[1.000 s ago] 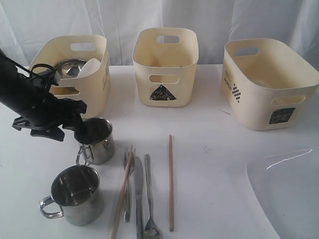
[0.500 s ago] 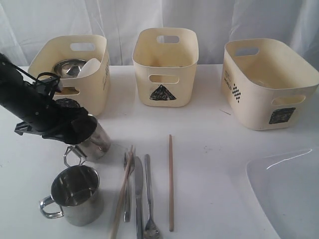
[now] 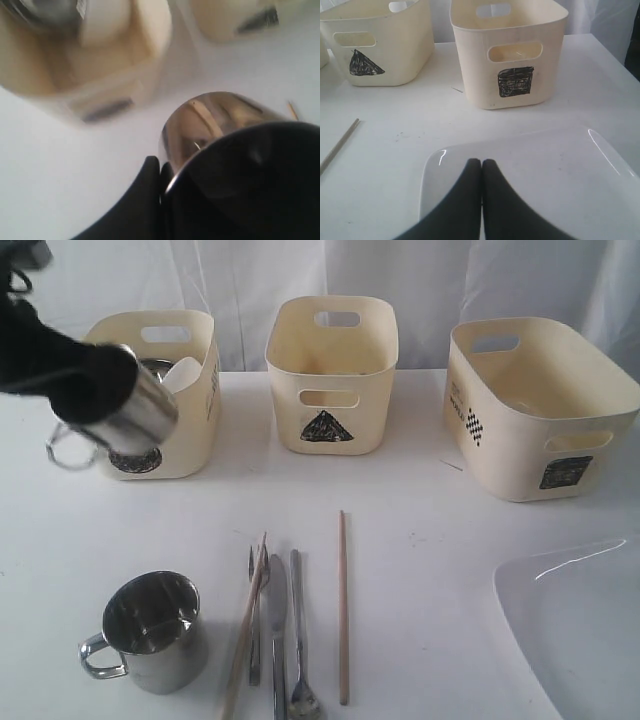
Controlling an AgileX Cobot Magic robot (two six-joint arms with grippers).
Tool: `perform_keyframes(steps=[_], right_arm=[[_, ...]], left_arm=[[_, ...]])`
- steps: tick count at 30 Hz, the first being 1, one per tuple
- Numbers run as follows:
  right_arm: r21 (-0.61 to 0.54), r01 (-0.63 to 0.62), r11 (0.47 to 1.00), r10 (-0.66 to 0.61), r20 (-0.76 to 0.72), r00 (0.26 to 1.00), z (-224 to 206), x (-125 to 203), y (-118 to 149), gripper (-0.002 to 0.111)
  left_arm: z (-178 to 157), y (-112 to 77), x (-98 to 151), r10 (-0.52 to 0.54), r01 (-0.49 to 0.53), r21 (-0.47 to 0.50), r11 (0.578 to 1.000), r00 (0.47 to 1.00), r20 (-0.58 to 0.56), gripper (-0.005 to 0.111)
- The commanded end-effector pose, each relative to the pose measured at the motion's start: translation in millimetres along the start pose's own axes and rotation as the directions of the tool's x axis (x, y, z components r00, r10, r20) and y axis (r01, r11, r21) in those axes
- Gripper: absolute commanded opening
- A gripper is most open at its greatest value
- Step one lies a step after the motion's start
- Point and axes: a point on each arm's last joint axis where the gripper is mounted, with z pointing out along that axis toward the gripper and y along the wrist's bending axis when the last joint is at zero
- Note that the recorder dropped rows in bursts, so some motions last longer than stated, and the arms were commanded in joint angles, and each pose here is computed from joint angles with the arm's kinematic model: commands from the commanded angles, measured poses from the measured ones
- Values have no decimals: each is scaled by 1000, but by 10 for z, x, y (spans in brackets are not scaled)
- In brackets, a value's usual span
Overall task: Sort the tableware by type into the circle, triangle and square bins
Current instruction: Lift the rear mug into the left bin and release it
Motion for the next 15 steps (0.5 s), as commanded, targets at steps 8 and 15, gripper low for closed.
perform_keyframes(steps=[8, 15], right_arm=[[4, -1, 1000, 1, 7, 1000, -4, -5, -2, 0], [4, -1, 1000, 1, 7, 1000, -4, -5, -2, 0]], left_arm=[[426, 536, -731, 242, 8, -370, 929, 744, 623, 0], [1218, 717, -624, 283, -55, -395, 917, 788, 547, 0]])
